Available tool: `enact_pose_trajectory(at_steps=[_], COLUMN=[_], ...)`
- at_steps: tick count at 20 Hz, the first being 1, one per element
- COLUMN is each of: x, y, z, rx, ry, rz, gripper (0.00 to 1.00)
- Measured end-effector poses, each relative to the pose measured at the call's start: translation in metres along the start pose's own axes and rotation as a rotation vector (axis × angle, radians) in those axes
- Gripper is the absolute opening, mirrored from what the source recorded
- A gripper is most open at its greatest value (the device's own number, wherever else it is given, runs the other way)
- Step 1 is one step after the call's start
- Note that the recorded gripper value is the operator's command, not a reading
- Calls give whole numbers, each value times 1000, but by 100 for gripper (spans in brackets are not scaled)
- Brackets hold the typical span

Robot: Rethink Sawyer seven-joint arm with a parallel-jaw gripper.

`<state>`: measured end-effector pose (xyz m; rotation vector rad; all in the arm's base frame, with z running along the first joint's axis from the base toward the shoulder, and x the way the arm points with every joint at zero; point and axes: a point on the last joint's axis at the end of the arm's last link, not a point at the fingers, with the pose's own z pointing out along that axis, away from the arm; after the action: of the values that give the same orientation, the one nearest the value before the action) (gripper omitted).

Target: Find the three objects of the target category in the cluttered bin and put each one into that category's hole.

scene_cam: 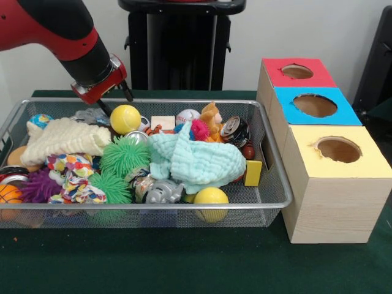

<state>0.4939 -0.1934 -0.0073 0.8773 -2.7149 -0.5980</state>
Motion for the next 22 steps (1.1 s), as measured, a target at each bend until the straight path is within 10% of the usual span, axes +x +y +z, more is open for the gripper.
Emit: enact_pose_trajectory(at_steps=[22], x=[-16], y=[7], z=[-5], rx=[12], ry=[39], rz=[-27], gripper=[100])
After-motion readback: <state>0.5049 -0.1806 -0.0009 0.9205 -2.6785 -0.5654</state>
